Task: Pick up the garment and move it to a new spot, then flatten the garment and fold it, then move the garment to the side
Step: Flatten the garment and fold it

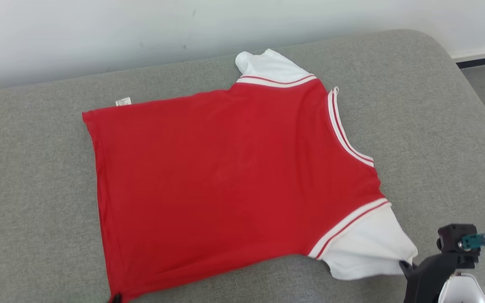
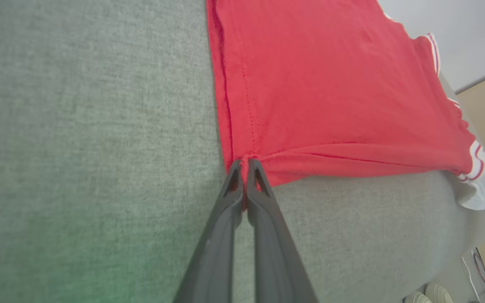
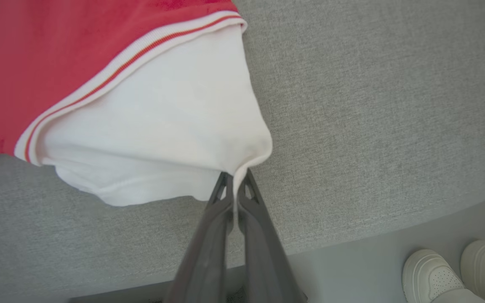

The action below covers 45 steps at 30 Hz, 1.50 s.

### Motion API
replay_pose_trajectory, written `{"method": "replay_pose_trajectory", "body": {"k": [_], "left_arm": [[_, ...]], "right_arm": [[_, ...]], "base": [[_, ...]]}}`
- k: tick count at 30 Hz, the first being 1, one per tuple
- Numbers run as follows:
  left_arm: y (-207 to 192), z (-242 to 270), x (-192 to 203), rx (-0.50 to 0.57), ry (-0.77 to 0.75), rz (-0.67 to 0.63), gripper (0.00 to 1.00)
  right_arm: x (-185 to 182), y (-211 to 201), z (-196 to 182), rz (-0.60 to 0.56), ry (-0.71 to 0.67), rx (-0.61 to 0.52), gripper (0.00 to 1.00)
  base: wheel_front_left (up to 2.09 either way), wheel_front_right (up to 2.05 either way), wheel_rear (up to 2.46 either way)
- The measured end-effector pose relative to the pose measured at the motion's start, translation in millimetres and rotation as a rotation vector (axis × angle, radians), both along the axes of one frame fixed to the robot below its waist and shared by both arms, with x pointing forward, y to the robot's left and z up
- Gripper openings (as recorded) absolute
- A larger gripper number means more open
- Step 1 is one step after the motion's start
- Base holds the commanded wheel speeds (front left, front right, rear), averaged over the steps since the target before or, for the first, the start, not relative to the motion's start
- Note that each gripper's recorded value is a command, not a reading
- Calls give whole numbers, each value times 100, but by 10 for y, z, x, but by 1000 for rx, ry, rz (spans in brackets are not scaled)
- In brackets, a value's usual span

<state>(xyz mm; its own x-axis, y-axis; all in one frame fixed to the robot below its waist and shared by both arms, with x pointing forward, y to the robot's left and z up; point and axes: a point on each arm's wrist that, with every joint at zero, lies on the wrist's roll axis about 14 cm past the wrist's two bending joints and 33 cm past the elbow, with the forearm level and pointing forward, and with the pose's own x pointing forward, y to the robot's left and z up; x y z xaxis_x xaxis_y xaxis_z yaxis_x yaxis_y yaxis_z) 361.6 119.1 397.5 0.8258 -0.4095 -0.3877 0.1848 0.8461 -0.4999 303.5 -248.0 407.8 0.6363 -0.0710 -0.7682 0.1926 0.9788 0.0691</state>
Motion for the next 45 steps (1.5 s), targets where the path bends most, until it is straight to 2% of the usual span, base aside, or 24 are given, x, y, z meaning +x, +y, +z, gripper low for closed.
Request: {"method": "replay_pose_trajectory", "body": {"k": [3, 8, 18, 23, 26, 39, 45], "left_arm": [[32, -124, -115, 36, 70, -29, 0], [25, -5, 1, 4, 28, -9, 0], [-97, 470, 557, -113, -138, 29, 0], [-109, 518, 801, -102, -161, 24, 0], [-129, 521, 939, -93, -176, 23, 0], [-98, 333, 1264, -46, -179, 37, 0], [-18, 284, 1317, -42, -183, 72, 0]], "right_arm": [[-113, 26, -42, 4, 45, 8, 0], [-37, 55, 28, 13, 15, 18, 0], [806, 325, 673, 101, -304, 86, 0], [1192, 362, 906, 139, -409, 40, 0], [1417, 305, 1017, 159, -470, -25, 0], [1899, 441, 665, 218, -454, -45, 0], [2031, 400, 644, 209, -485, -60, 0]], "base": [[0, 0, 0], [0, 0, 0], [0, 0, 0], [0, 0, 0], [0, 0, 0], [0, 0, 0], [0, 0, 0]]}}
